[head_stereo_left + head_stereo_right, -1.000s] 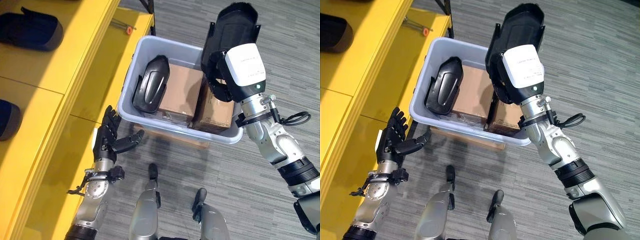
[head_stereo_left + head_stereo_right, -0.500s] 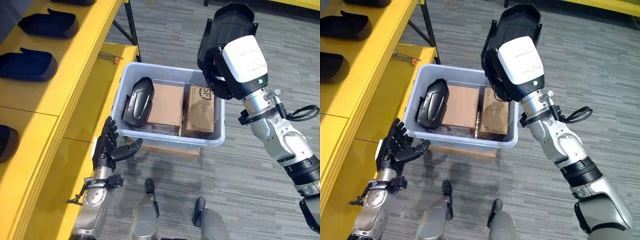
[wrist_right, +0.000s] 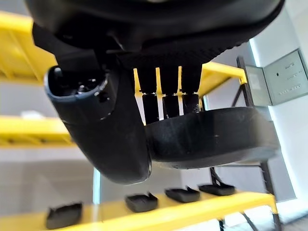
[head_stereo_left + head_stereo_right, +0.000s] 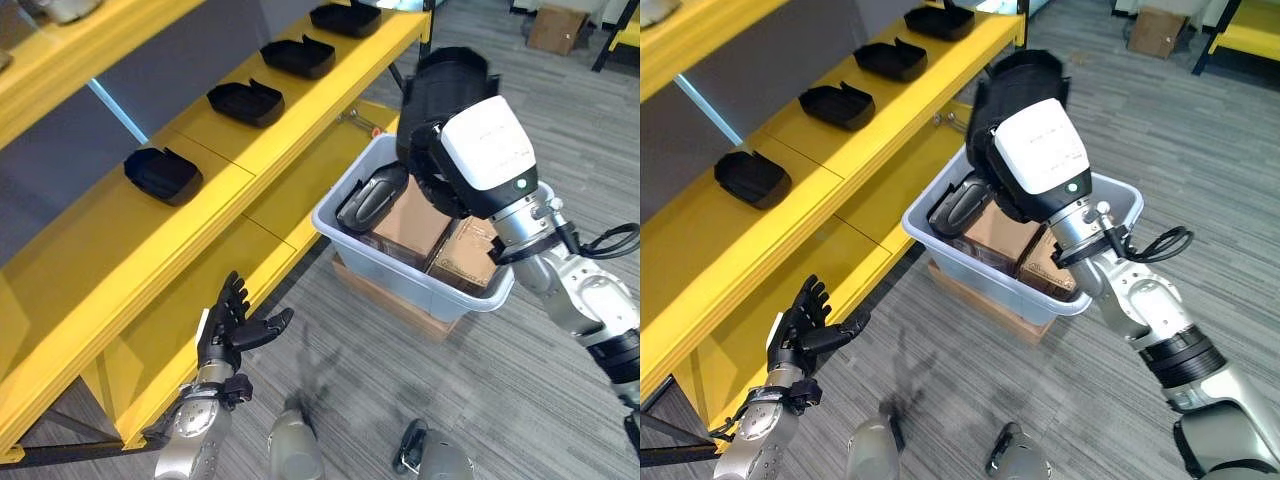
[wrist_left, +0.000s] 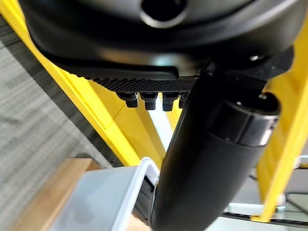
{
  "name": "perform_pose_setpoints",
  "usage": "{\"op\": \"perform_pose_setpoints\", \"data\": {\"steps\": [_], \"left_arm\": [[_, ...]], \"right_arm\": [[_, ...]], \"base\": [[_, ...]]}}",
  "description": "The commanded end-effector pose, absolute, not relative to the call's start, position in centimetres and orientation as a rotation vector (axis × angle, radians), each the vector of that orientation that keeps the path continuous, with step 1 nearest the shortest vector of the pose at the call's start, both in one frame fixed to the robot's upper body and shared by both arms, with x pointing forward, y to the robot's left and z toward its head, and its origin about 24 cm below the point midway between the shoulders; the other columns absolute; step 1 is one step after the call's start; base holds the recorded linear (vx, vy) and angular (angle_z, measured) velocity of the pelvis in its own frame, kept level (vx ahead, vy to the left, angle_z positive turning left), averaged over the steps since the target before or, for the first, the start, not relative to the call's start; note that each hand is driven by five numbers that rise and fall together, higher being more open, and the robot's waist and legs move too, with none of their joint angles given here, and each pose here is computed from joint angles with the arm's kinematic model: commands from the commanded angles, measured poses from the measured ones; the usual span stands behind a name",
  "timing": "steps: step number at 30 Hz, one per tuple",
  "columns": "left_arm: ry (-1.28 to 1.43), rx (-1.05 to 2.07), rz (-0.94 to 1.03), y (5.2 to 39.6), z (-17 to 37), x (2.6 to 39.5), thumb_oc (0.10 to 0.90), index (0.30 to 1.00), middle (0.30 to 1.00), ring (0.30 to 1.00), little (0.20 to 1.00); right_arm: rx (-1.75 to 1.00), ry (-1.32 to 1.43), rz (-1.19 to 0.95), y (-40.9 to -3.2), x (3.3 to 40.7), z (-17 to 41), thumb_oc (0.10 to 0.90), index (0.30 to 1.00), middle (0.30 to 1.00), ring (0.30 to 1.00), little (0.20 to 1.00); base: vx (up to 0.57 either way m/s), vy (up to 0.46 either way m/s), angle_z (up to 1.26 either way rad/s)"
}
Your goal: Move parts from the plastic box to the shelf.
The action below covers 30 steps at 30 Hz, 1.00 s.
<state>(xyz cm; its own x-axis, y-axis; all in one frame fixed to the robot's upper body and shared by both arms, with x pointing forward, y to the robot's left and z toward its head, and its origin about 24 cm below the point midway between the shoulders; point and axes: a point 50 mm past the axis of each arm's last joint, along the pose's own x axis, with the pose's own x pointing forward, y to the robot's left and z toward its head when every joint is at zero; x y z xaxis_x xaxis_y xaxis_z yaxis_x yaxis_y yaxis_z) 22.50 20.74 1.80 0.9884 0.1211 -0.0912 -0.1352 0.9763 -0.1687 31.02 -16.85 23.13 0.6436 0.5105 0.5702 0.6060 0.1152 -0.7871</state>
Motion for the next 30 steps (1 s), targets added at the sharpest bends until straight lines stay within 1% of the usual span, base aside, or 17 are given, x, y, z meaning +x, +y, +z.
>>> {"op": "perform_pose_setpoints", "data": {"steps": [1,4,6,12,18,22,25,30], "left_arm": [[-0.147,-0.212,0.083,20.2,6.0,23.8,0.900,1.000,1.000,1.000,1.000],[-0.134,-0.214,0.090,20.3,5.6,23.6,0.900,1.000,1.000,1.000,1.000],[-0.152,-0.177,0.089,20.8,6.0,23.3,0.900,1.000,1.000,1.000,1.000],[-0.138,-0.144,0.094,21.1,5.7,22.8,0.900,1.000,1.000,1.000,1.000],[-0.135,-0.120,0.103,21.4,5.6,22.5,0.900,1.000,1.000,1.000,1.000],[-0.139,-0.091,0.117,21.6,5.7,22.4,0.900,1.000,1.000,1.000,1.000],[-0.153,-0.053,0.134,22.2,6.1,22.6,0.900,1.000,1.000,1.000,1.000],[-0.153,-0.023,0.123,22.4,6.2,22.9,0.900,1.000,1.000,1.000,1.000]], "right_arm": [[-1.421,-1.302,-0.370,-15.8,28.7,31.3,0.400,0.300,0.300,0.300,0.300],[-1.412,-1.271,-0.377,-16.2,28.9,30.8,0.400,0.300,0.300,0.300,0.300],[-1.388,-1.237,-0.404,-17.2,28.7,30.4,0.400,0.300,0.300,0.300,0.300],[-1.380,-1.205,-0.400,-17.6,28.4,29.2,0.400,0.300,0.300,0.300,0.300],[-1.410,-1.185,-0.373,-17.3,28.5,28.6,0.400,0.300,0.300,0.300,0.300],[-1.391,-1.149,-0.334,-16.7,29.1,27.7,0.400,0.300,0.300,0.300,0.300],[-1.386,-1.096,-0.296,-16.2,29.7,26.5,0.400,0.300,0.300,0.300,0.300],[-1.406,-1.057,-0.276,-16.8,29.4,25.4,0.400,0.300,0.300,0.300,0.300]], "base": [[0.00,0.195,1.07],[0.03,0.148,0.45],[0.05,0.204,-0.02],[0.04,0.112,0.22],[0.04,0.123,0.35],[0.06,0.241,0.21],[0.10,0.242,0.72],[0.03,0.158,0.77]]}}
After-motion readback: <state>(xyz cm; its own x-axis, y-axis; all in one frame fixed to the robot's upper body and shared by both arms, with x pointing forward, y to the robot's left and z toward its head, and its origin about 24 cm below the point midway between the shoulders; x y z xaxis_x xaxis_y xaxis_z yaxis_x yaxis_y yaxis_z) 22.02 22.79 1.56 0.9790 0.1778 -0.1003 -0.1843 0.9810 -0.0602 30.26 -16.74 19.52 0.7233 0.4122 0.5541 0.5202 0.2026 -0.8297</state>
